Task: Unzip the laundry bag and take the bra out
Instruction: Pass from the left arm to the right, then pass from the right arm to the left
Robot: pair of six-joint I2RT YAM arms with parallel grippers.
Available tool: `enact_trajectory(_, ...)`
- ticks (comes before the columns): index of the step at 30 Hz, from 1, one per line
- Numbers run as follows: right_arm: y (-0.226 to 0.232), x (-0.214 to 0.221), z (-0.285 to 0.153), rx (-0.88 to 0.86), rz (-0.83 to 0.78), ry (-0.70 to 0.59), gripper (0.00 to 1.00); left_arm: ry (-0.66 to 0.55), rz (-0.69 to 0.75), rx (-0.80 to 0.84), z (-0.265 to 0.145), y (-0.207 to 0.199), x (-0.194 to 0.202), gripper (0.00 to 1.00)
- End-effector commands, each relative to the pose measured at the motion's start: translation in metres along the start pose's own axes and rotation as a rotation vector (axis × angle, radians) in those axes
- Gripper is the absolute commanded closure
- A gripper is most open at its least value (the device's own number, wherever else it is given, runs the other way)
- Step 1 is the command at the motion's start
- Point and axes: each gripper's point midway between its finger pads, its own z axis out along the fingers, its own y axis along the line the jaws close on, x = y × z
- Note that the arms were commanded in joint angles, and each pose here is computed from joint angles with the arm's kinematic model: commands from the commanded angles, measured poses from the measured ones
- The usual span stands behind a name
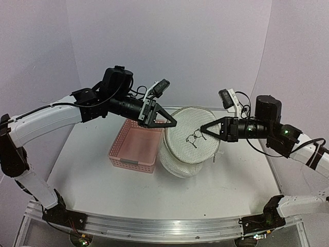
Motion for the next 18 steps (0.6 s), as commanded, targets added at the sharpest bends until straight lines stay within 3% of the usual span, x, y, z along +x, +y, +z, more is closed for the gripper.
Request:
enact_trajectory(1, 0.015, -0.013, -0.003, -0.051, -0.041, -0.055, 1.00, -0.111, 0.077, -0.017, -0.021, -0.006, -0.023, 0.89)
enact_trajectory(5, 0.005, -0.022, -0.004, 0.009, 0.003, -0.101, 1.00, -0.172, 0.023, -0.139, -0.033, 0.026, -0.024, 0.62)
enact_trajectory(9, -0.006, -0.032, -0.004, 0.068, 0.043, -0.153, 1.00, -0.220, -0.029, -0.222, -0.046, 0.049, -0.019, 0.43)
enact_trajectory(14, -0.024, -0.045, 0.001, 0.118, 0.110, -0.236, 1.00, -0.289, -0.109, -0.202, -0.053, 0.057, -0.010, 0.29)
enact_trajectory(18, -0.029, -0.062, 0.006, 0.121, 0.160, -0.318, 1.00, -0.360, -0.174, -0.103, -0.056, 0.050, -0.004, 0.24)
